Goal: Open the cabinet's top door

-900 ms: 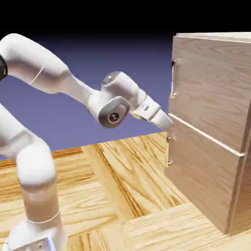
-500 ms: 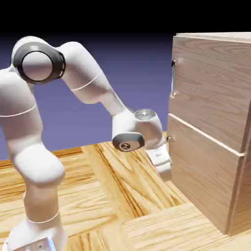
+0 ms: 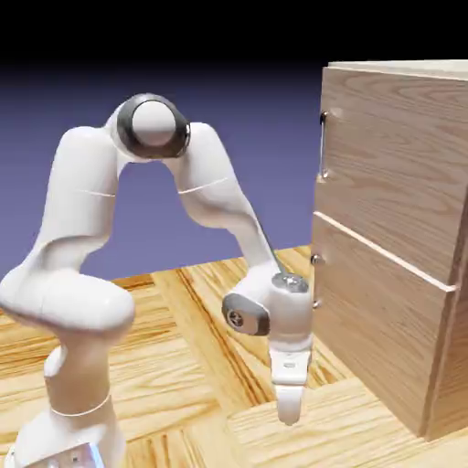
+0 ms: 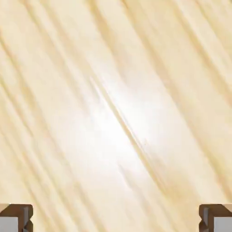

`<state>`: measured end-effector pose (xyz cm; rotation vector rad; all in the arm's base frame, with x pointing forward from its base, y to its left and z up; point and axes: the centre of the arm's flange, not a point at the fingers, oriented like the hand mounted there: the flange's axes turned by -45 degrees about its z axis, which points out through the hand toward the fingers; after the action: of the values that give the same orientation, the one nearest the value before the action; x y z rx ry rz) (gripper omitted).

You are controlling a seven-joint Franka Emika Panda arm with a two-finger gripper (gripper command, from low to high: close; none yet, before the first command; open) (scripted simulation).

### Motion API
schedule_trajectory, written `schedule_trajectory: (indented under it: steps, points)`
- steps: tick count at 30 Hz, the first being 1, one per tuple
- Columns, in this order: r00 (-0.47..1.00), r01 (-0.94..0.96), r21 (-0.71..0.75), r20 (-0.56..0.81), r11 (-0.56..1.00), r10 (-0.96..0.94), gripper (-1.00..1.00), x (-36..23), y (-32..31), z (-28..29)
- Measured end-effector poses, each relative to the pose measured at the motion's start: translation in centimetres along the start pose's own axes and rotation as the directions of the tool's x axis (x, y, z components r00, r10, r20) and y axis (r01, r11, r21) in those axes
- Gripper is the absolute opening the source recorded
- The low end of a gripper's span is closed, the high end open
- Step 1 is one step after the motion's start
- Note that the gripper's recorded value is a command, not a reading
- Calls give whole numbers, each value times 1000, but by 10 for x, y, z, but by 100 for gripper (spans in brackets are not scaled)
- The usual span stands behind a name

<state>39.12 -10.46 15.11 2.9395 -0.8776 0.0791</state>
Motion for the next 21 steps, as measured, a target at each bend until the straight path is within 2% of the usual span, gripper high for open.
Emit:
schedule_trajectory:
  steps: [5,10,16,21]
  points:
    - [993,-66,-82,-98,994,57,0,16,20,-6]
    - [964,-108,-123,-257,987,74,0,37,25,-35]
    - [870,-106,-110,-491,988,39,0,60,4,-95]
    - [731,-32,-62,-682,998,-19,0,65,-41,-160]
